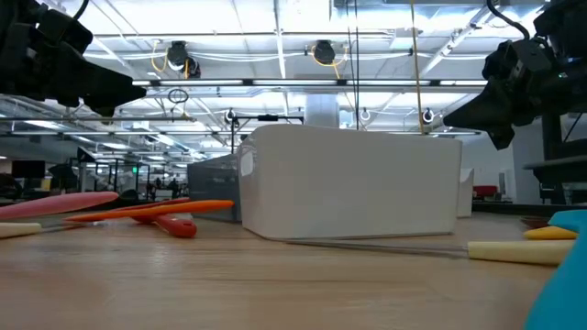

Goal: Pick & Place Kitchen Items
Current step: Put the brown spoon into the top white bin

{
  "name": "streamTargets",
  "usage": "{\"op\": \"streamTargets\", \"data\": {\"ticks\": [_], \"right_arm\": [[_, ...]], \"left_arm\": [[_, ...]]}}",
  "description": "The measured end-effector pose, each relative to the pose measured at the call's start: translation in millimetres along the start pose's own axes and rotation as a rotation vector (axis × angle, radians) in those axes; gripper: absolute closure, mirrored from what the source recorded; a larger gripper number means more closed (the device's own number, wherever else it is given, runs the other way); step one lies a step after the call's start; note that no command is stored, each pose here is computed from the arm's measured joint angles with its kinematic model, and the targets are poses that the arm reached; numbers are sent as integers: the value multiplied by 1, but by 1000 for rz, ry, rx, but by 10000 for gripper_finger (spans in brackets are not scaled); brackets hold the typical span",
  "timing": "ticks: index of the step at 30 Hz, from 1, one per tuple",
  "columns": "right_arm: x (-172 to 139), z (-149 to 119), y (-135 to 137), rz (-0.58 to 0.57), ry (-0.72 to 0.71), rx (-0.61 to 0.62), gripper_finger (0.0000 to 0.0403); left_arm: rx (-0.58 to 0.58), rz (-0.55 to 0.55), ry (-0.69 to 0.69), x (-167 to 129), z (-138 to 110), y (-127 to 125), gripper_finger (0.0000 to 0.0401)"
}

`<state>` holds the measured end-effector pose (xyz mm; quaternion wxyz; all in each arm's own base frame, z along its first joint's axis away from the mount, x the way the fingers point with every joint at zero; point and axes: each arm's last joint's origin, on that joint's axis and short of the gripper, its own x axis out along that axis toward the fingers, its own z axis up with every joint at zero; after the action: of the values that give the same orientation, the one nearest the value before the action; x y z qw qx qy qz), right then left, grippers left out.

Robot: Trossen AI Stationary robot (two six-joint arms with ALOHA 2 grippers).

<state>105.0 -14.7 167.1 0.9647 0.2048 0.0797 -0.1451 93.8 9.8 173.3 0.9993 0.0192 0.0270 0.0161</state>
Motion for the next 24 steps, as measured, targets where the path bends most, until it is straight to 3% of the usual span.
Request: {"op": "streamTargets", "data": {"ticks": [8,16,19,24], "right_arm": [[0,0,0,1,0,16,399],[0,0,0,1,-1,290,399],[0,0,0,0,-1,353,399],[0,0,0,0,-1,419,399]], "left_arm": [[0,-1,0,0,0,0,199],[17,0,0,0,0,0,199],[81,4,0,0,0,0,199],[73,5,0,0,0,0,199]]}}
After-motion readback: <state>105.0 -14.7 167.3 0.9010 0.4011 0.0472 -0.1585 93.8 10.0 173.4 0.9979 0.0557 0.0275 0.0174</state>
